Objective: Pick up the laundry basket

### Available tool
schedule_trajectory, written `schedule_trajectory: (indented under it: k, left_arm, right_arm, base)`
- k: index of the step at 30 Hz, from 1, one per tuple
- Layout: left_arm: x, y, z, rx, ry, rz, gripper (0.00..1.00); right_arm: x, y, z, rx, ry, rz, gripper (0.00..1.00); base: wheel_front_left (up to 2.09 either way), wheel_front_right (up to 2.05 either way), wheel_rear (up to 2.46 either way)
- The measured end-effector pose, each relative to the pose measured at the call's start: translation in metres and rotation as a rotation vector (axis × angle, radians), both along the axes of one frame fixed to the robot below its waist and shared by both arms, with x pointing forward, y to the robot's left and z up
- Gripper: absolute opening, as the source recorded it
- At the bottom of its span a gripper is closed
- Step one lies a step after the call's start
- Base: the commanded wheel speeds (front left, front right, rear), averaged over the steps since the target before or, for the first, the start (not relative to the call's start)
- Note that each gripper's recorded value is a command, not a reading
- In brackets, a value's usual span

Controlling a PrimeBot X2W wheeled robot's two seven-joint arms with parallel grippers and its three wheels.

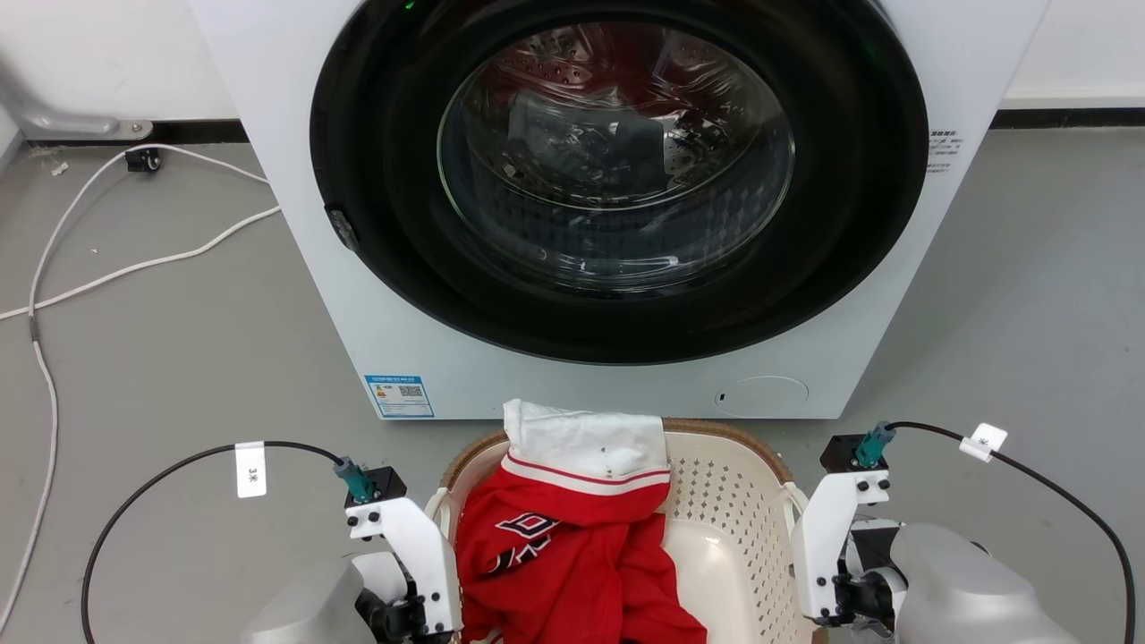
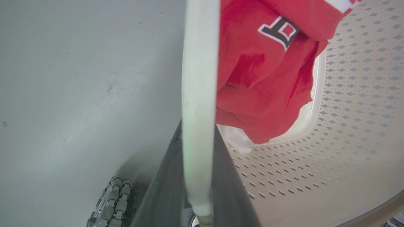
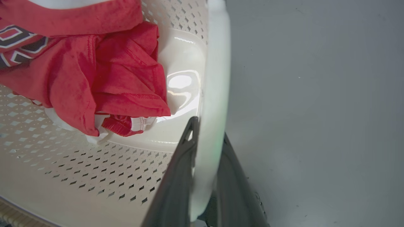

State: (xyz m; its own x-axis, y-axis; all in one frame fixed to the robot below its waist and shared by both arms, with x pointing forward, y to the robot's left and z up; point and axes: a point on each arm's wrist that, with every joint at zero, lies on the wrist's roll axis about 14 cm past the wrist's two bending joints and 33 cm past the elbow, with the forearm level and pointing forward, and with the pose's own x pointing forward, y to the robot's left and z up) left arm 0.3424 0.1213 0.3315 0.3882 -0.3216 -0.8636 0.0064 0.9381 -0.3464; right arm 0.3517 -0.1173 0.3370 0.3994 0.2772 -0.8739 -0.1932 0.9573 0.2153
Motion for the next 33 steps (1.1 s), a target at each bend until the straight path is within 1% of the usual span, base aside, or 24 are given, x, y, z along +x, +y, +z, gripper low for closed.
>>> schedule_trajectory:
  k: [33]
  left_arm:
    - [0.0002,-0.0003,-0.0018,-0.001,-0.002,0.001,0.0]
  right_arm:
    - [0.0001,0.0002,-0.0012,0.004,0.002,-0.003,0.0]
  base:
    - [0.0,0.0,0.0]
